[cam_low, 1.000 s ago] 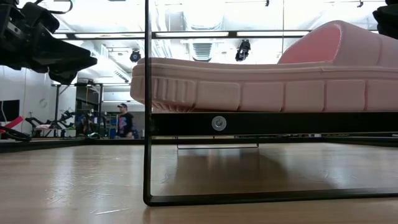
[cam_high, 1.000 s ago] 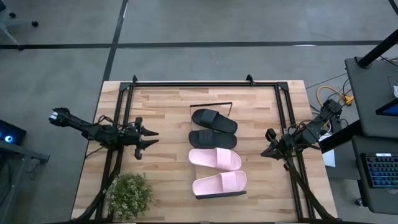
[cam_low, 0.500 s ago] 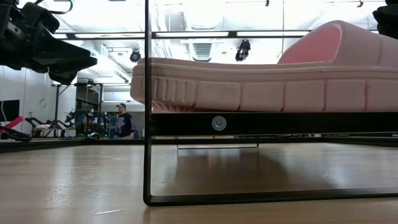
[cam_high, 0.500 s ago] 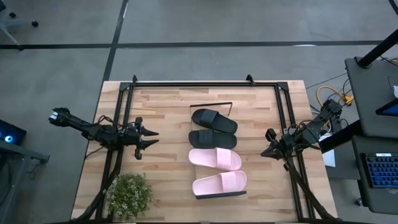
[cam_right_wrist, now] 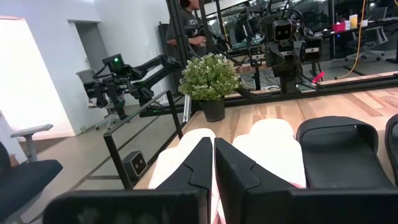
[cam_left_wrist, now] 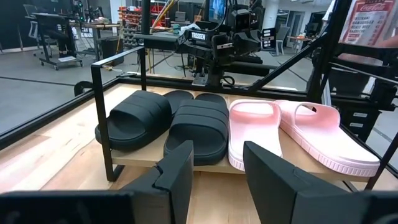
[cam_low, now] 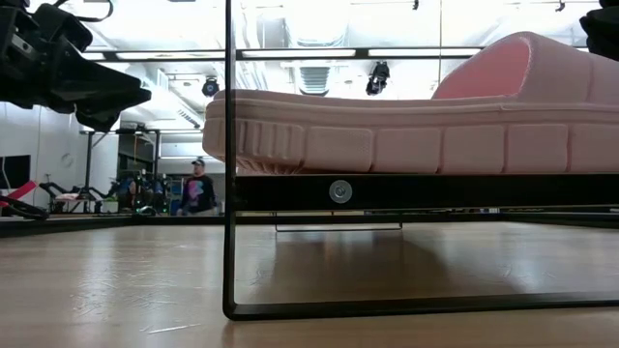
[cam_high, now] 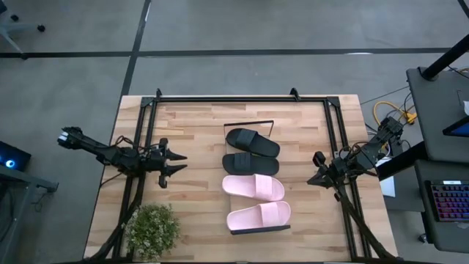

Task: Pick and place slides into the shelf
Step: Return to Home Position

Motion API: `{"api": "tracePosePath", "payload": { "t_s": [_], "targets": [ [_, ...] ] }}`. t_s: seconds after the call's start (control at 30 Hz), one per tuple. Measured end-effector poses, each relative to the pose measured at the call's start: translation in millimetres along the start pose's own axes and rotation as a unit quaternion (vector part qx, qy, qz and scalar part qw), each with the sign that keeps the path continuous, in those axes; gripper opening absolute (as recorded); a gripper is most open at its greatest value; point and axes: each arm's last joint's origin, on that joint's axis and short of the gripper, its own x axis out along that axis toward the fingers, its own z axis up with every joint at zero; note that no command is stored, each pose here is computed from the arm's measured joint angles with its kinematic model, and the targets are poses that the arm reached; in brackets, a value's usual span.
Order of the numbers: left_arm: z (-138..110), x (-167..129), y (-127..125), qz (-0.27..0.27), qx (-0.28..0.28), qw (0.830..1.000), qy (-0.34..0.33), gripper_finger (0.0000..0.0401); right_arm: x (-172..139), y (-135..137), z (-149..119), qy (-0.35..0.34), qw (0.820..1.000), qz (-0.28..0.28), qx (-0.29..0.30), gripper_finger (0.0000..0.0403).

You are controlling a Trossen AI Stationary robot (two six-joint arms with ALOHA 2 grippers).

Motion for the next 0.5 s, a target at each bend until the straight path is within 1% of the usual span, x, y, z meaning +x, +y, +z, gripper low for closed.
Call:
{"api": "tracePosePath", "payload": {
  "t_s": [0.5],
  "targets": [
    [0.0, 0.0, 0.0, 0.0, 0.0, 1.0, 0.0, 0.0125, 0.0, 0.0, 0.0, 0.0, 1.0, 0.0, 0.0, 0.0009]
  ]
}}
